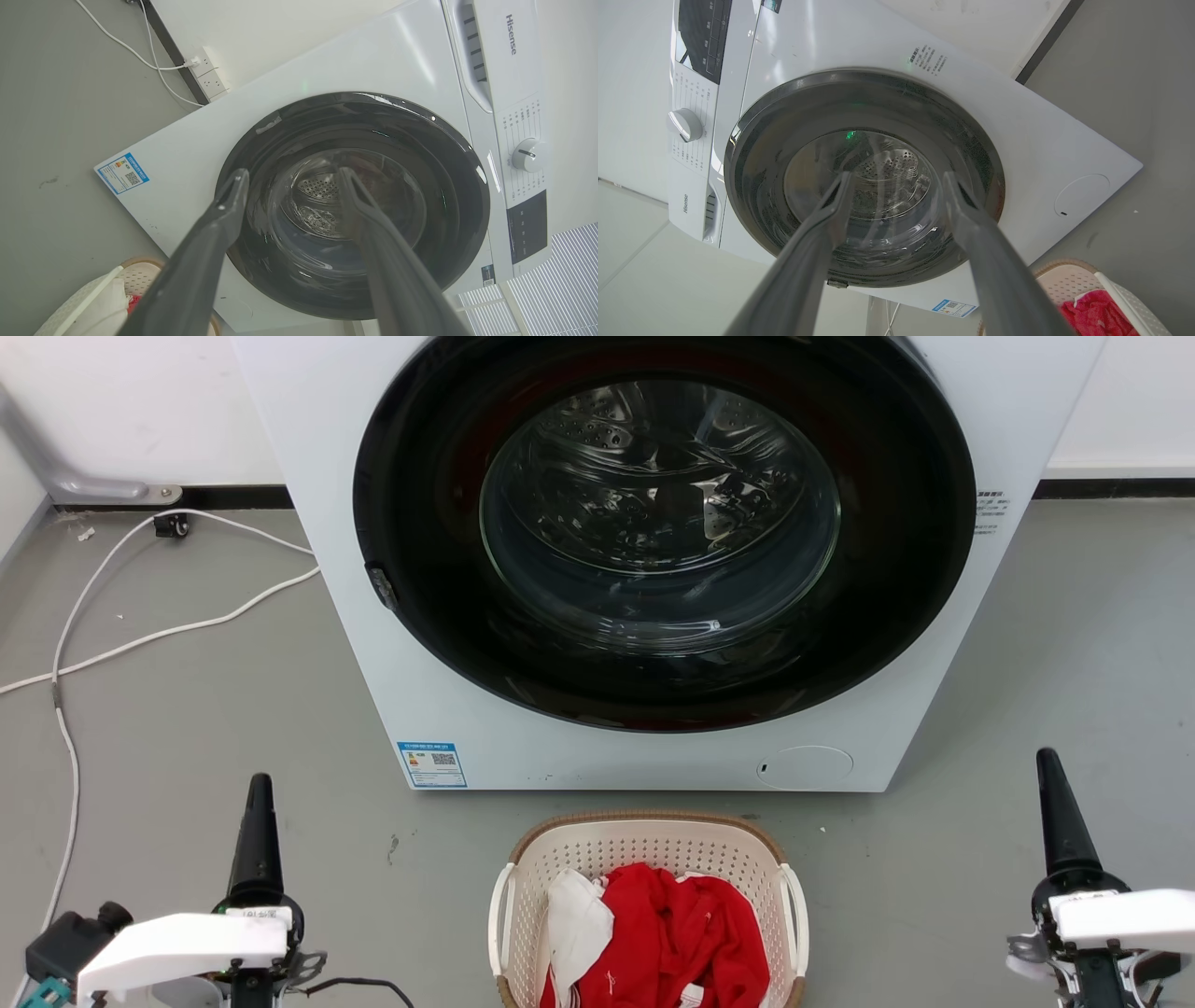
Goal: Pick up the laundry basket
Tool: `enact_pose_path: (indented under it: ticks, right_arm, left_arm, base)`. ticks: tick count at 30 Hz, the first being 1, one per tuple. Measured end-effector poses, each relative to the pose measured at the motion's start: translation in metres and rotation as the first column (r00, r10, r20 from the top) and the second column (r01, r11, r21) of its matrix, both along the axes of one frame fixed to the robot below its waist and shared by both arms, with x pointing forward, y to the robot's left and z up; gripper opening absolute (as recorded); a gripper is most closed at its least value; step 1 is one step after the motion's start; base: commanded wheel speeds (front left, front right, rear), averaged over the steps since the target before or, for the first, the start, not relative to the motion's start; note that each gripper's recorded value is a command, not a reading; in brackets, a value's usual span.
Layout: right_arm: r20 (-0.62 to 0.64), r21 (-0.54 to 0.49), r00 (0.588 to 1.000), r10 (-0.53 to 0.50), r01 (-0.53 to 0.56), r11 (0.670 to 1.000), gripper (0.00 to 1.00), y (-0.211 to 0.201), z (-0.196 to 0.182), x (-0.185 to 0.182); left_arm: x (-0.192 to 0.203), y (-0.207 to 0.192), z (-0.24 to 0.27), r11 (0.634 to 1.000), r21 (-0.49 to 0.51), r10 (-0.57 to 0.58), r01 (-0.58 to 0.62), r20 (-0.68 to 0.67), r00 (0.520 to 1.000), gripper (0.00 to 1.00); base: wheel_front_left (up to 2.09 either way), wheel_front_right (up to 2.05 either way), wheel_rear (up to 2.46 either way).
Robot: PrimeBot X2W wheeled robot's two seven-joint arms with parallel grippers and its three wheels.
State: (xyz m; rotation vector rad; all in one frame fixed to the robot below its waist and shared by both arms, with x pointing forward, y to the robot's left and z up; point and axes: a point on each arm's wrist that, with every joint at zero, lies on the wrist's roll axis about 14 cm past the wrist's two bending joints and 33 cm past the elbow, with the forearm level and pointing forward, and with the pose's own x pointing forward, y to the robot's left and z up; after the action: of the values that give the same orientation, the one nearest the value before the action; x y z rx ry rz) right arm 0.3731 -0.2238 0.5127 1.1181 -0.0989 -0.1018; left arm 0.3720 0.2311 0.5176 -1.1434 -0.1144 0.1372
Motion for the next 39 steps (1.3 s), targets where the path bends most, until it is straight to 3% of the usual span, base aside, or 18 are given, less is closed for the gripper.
enact_pose_path:
  ticks: [7,20,26,39]
  right_arm:
    - [0.072,-0.222,0.997,0.013,0.003,0.975,1.00,0.005,0.030,0.003]
    - [0.161,-0.512,0.986,0.049,0.041,0.858,1.00,0.020,0.067,0.003]
    - [0.192,-0.596,0.979,0.069,0.061,0.800,1.00,0.028,0.079,0.001]
    - [0.175,-0.742,0.981,0.081,0.077,0.666,1.00,0.035,0.074,-0.003]
  left_arm:
    - [0.002,-0.008,0.022,0.988,0.154,-0.010,0.004,0.042,0.999,1.00]
    - [0.000,-0.033,0.046,0.912,0.409,-0.056,0.016,0.088,0.995,1.00]
    - [0.000,-0.049,0.061,0.845,0.535,-0.095,0.013,0.126,0.988,1.00]
    - [-0.004,-0.089,0.062,0.643,0.764,-0.186,0.042,0.103,0.977,1.00]
  base:
    - [0.00,0.00,0.00]
    - [0.00,0.00,0.00]
    - [0.00,0.00,0.00]
    - [0.00,0.00,0.00]
